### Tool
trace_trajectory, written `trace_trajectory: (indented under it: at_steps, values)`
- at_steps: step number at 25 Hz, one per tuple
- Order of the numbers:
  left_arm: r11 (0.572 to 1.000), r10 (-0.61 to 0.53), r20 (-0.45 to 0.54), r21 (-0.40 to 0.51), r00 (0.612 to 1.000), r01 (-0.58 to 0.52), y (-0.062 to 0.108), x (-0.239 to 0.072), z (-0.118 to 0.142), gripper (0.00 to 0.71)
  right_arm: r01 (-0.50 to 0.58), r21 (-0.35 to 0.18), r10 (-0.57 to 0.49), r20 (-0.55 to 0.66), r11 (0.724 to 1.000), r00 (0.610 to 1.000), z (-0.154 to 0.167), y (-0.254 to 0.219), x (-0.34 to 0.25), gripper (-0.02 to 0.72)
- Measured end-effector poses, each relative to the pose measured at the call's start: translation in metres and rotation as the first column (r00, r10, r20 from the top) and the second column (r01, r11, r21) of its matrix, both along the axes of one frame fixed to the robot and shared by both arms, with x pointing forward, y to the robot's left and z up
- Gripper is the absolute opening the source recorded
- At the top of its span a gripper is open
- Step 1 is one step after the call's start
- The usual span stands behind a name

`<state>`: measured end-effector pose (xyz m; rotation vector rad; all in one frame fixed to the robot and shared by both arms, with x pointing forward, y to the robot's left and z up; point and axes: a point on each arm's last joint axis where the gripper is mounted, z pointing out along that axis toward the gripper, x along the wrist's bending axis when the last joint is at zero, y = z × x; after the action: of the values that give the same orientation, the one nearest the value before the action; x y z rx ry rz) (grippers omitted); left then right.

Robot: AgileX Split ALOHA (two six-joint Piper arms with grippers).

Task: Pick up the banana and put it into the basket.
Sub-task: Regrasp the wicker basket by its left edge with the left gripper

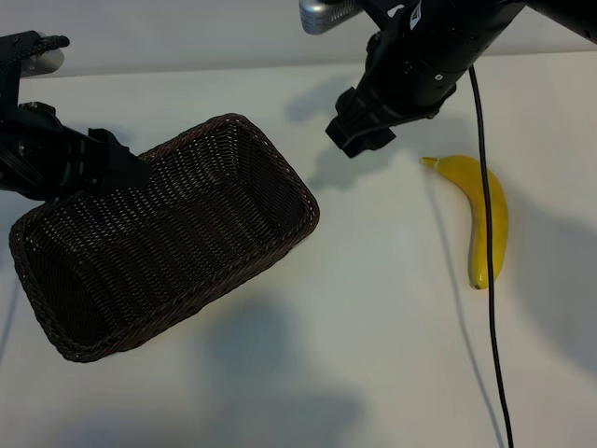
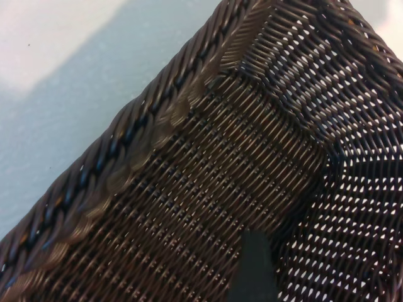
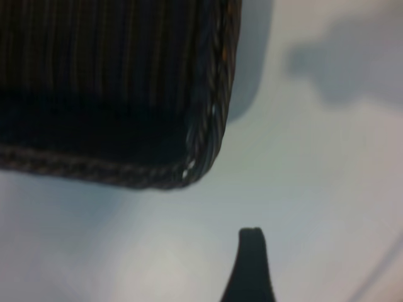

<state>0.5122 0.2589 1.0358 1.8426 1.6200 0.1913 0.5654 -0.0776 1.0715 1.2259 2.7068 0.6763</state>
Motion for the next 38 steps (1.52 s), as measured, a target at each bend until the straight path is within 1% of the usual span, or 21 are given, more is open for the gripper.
trace_trajectory:
  at_steps: [8, 12, 14, 19, 22, 26, 30, 33, 36, 38]
  values:
    - [1.0, 0.0, 0.0, 0.0, 1.0, 0.0, 0.0, 0.0, 0.0, 0.597, 0.021, 0.067, -0.028, 0.108, 0.998, 0.994, 0.005, 0.004, 0.009, 0.595]
    - [1.0, 0.0, 0.0, 0.0, 1.0, 0.0, 0.0, 0.0, 0.0, 0.597, 0.032, 0.101, -0.045, 0.125, 0.994, 0.991, 0.007, 0.007, 0.011, 0.595]
    - [1.0, 0.0, 0.0, 0.0, 1.0, 0.0, 0.0, 0.0, 0.0, 0.597, 0.033, 0.102, -0.045, 0.125, 0.994, 0.991, 0.007, 0.007, 0.011, 0.595]
    - [1.0, 0.0, 0.0, 0.0, 1.0, 0.0, 0.0, 0.0, 0.0, 0.597, 0.028, 0.08, -0.037, 0.123, 0.996, 0.992, 0.006, 0.005, 0.011, 0.595]
    - [1.0, -0.001, -0.005, -0.002, 1.0, 0.001, 0.0, 0.0, 0.0, 0.597, 0.023, 0.053, -0.03, 0.137, 0.998, 0.99, 0.006, 0.003, 0.012, 0.595]
    - [1.0, 0.005, -0.048, -0.015, 0.999, -0.006, -0.001, -0.003, -0.002, 0.597, 0.019, 0.022, -0.021, 0.116, 1.0, 0.993, 0.004, 0.001, 0.01, 0.595]
    - [0.997, 0.079, -0.082, 0.0, 0.993, -0.08, 0.004, -0.01, 0.003, 0.597, 0.012, -0.018, -0.01, 0.109, 1.0, 0.994, 0.002, -0.002, 0.009, 0.595]
    - [0.988, 0.155, -0.073, 0.037, 0.985, -0.153, 0.01, -0.023, 0.017, 0.597, 0.01, -0.035, -0.006, 0.093, 0.999, 0.996, 0.001, -0.004, 0.008, 0.595]
    - [0.967, 0.248, -0.067, 0.085, 0.967, -0.242, 0.019, -0.041, 0.033, 0.597, 0.019, -0.037, -0.016, 0.08, 0.999, 0.997, 0.001, -0.004, 0.007, 0.595]
    - [0.937, 0.335, -0.071, 0.127, 0.939, -0.325, 0.027, -0.054, 0.041, 0.597, 0.021, -0.036, -0.018, 0.077, 0.999, 0.997, 0.001, -0.004, 0.007, 0.595]
